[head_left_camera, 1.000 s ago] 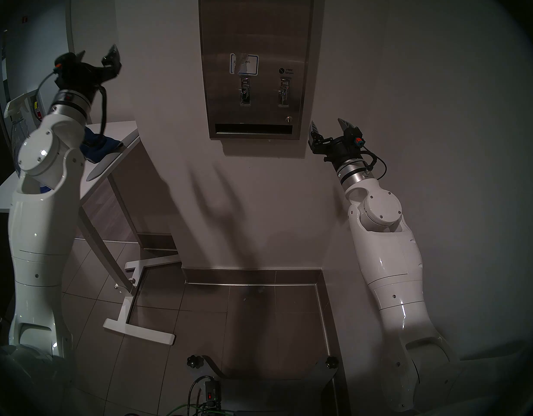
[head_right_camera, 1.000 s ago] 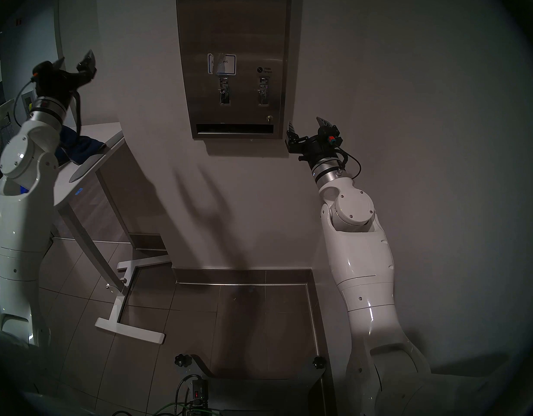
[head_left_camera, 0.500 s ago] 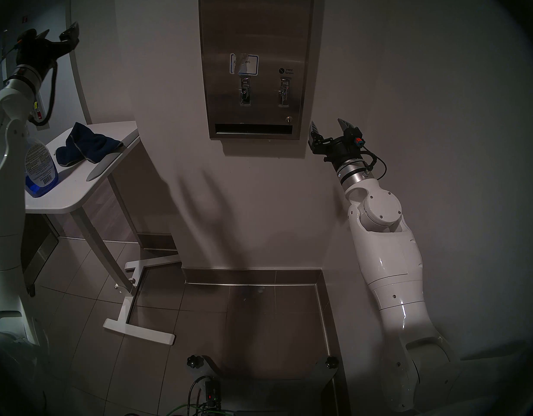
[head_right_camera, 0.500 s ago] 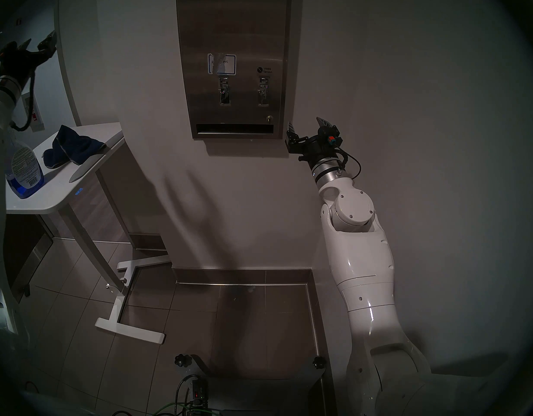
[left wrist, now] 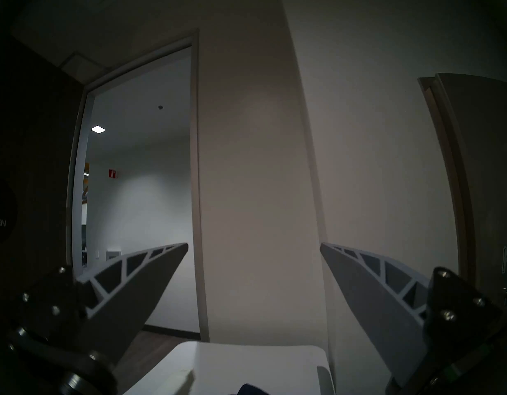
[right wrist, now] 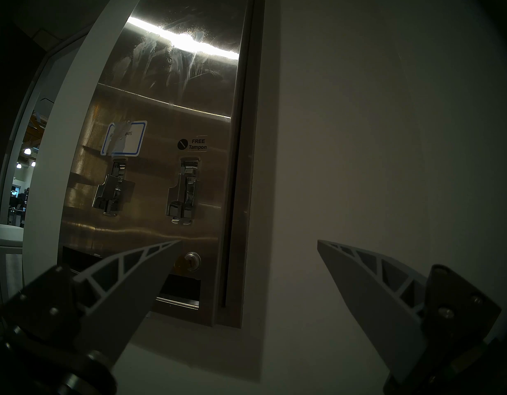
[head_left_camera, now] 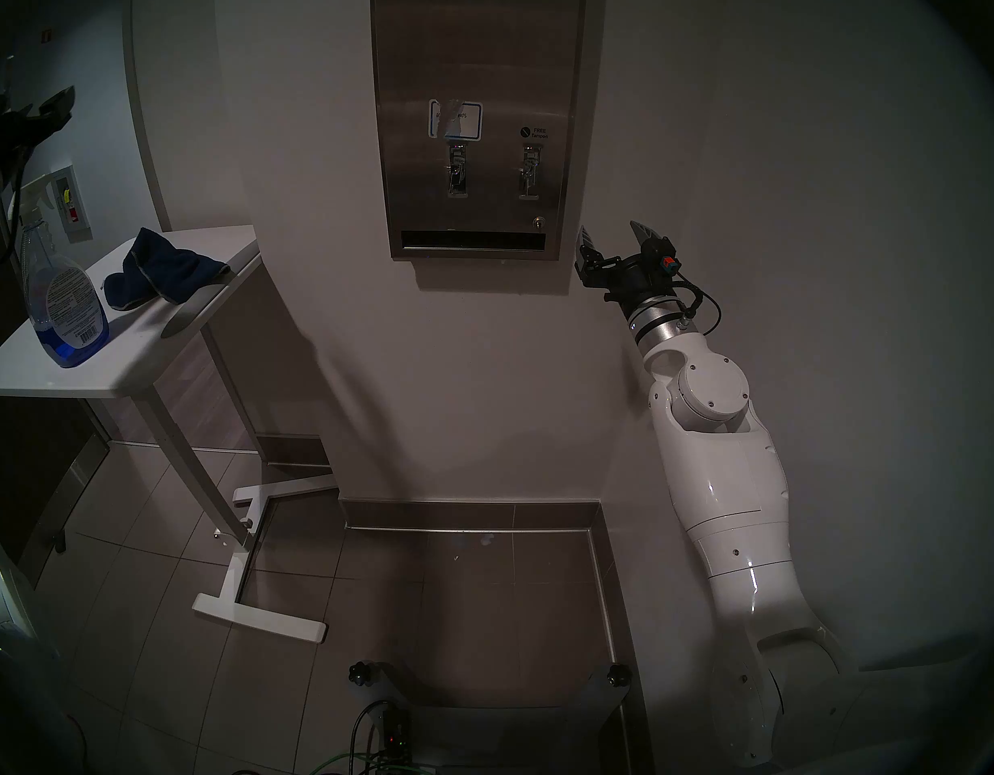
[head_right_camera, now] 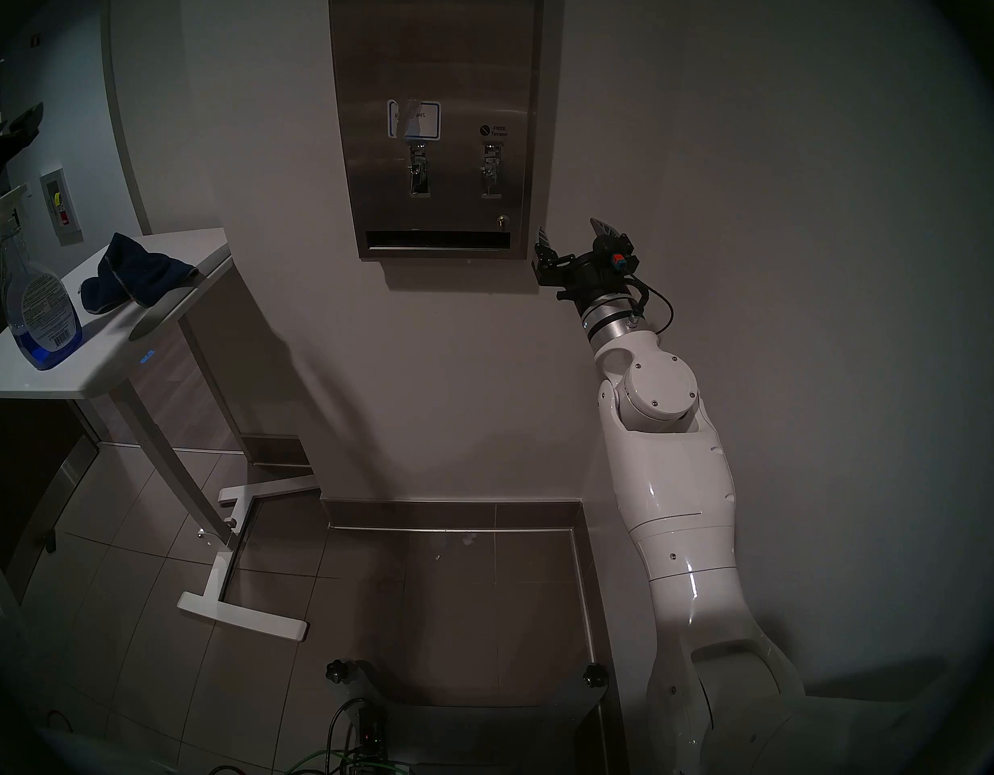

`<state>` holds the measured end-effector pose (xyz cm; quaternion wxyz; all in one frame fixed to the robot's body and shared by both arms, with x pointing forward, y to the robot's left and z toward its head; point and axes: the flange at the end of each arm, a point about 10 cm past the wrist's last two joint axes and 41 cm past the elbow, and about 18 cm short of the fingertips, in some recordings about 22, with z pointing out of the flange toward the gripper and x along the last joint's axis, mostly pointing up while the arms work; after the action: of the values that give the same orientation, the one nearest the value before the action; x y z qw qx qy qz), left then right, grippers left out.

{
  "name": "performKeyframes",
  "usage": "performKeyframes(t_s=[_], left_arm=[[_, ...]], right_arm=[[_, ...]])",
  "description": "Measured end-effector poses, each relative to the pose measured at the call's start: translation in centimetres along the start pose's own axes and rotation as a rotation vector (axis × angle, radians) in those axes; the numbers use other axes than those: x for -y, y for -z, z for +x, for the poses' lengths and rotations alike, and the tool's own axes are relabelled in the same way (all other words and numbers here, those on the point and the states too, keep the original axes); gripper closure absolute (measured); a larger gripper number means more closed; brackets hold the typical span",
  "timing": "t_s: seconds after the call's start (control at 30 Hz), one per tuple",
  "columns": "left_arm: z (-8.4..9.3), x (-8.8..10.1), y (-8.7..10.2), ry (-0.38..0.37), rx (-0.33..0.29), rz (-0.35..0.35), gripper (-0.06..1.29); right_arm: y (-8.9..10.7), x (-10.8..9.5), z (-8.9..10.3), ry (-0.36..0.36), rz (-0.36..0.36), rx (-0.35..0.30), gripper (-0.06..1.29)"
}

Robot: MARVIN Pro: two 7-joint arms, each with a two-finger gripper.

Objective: Pick up the cleaner bottle and spray the cleaner onto the surface

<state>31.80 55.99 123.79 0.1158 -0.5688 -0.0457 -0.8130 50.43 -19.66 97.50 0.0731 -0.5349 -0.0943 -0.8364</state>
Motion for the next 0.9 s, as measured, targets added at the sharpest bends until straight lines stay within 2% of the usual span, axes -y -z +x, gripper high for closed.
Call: performKeyframes(t_s=[0.1,0.37,0.63,0.9], left_arm=[[-0.1,2.1,0.9,0.043,0.028,-0.01,-0.03],[-0.2,5.4,3.3,0.154,0.074,-0.067,-0.03],[-1.2,6.5,5.2,0.234,0.15,-0.166,-0.03],[-3.0,6.6,6.5,0.238,0.221,-0.262,-0.03]], right_arm=[[0.0,0.0,0.0,0.0,0.0,0.0,-0.01],[0.0,0.0,0.0,0.0,0.0,0.0,-0.01],[0.0,0.0,0.0,0.0,0.001,0.0,-0.01],[0.0,0.0,0.1,0.001,0.002,-0.001,-0.01]])
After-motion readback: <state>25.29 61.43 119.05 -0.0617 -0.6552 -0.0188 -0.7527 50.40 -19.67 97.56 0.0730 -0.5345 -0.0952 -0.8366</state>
